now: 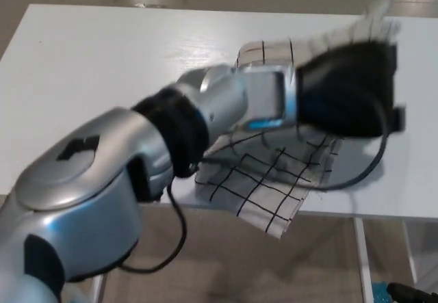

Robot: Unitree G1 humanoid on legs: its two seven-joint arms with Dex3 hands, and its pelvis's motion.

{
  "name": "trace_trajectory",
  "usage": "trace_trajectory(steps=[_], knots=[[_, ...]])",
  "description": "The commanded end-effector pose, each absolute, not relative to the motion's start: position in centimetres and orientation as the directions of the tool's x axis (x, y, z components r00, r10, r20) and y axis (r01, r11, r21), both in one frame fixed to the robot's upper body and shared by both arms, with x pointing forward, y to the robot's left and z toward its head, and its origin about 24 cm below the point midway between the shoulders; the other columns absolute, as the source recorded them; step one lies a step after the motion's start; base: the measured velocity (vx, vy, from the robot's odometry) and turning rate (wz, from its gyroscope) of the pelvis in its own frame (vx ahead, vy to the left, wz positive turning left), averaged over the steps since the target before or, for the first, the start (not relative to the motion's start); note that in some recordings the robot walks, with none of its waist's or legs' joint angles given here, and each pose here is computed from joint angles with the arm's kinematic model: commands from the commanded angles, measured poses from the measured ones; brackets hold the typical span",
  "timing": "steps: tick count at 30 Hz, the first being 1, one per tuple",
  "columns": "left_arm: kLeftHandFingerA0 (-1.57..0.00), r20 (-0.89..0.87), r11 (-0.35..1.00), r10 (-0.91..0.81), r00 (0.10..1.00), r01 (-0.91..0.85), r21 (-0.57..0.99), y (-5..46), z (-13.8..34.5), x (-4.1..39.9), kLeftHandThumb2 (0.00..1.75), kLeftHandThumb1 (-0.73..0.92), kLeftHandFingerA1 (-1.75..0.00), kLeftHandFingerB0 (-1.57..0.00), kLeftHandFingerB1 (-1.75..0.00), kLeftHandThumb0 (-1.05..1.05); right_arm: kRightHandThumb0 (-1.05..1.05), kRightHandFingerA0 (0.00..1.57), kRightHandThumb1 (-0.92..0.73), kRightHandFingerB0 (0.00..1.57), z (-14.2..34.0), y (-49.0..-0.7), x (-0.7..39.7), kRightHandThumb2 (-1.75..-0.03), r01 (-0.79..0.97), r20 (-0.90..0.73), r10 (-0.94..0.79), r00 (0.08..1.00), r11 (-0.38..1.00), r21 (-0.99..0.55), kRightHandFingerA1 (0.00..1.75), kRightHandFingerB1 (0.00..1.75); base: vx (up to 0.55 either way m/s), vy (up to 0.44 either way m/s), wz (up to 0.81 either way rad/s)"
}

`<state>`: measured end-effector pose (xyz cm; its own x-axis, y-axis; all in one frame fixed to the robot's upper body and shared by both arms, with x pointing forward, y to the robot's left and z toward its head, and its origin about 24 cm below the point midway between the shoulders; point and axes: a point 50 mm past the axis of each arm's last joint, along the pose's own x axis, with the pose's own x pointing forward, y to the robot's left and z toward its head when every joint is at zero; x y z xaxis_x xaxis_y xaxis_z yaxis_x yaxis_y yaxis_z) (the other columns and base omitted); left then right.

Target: Use the left hand to fold a white towel with checkered patterns in half.

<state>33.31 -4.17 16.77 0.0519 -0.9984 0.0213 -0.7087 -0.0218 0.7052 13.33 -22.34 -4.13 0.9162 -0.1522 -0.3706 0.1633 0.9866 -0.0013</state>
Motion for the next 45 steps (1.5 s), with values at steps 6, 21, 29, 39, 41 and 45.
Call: trace_trajectory(steps=[6, 21, 29, 39, 41, 45], knots=[[-0.89, -0.153, -0.212, -0.976, 0.156, -0.505, 0.837, -0.5, 12.1, 33.4, 0.56, 0.54, -1.75, -0.79, -1.65, -0.3, -0.29, 0.52, -0.56, 0.67, -3.7, -22.7, 13.4, -0.55, 0.153, -0.358, -0.149, 0.922, 0.988, -0.017, 0.58, 0.55, 0.0, 0.0, 0.0], [0.0, -0.525, -0.572, -0.527, 0.668, 0.178, 0.8, 2.9, 11.1, 36.5, 0.77, 0.42, 0.0, 0.0, -0.08, -0.99, -0.27, 0.49, -0.57, 0.65, -3.8, -22.8, 13.6, -0.56, 0.16, -0.374, -0.155, 0.914, 0.987, -0.017, 0.57, 0.55, 0.0, 0.0, 0.0], [0.0, -0.543, -0.293, -0.586, 0.602, 0.467, 0.834, 2.3, 14.5, 36.8, 0.78, 0.45, 0.0, 0.0, -0.04, -0.99, -0.27, 0.48, -0.56, 0.66, -3.9, -22.6, 13.5, -0.56, 0.143, -0.371, -0.14, 0.918, 0.989, -0.019, 0.56, 0.55, 0.0, 0.0, 0.0], [0.0, -0.086, 0.222, -0.815, 0.572, 0.446, 0.867, 2.5, 29.1, 36.4, 0.61, 0.66, 0.0, 0.0, -0.14, -1.04, -0.29, 0.5, -0.55, 0.66, -3.8, -22.7, 13.9, -0.55, 0.151, -0.366, -0.143, 0.919, 0.989, -0.008, 0.58, 0.55, 0.0, 0.0, 0.0], [0.0, 0.087, 0.344, -0.829, 0.552, 0.382, 0.858, 3.9, 32.9, 35.7, 0.61, 0.66, 0.0, 0.0, -0.15, -1.03, -0.28, 0.5, -0.55, 0.65, -3.9, -22.8, 13.9, -0.55, 0.15, -0.364, -0.14, 0.921, 0.989, -0.001, 0.58, 0.55, 0.0, 0.0, 0.0], [0.0, 0.334, 0.506, -0.798, 0.501, 0.258, 0.823, 7.2, 37.7, 34.0, 0.77, 0.52, 0.0, 0.0, -0.11, -0.96, -0.31, 0.49, -0.54, 0.61, -3.9, -23.2, 13.7, -0.55, 0.155, -0.362, -0.142, 0.921, 0.988, 0.005, 0.57, 0.53, 0.0, 0.0, 0.0]])
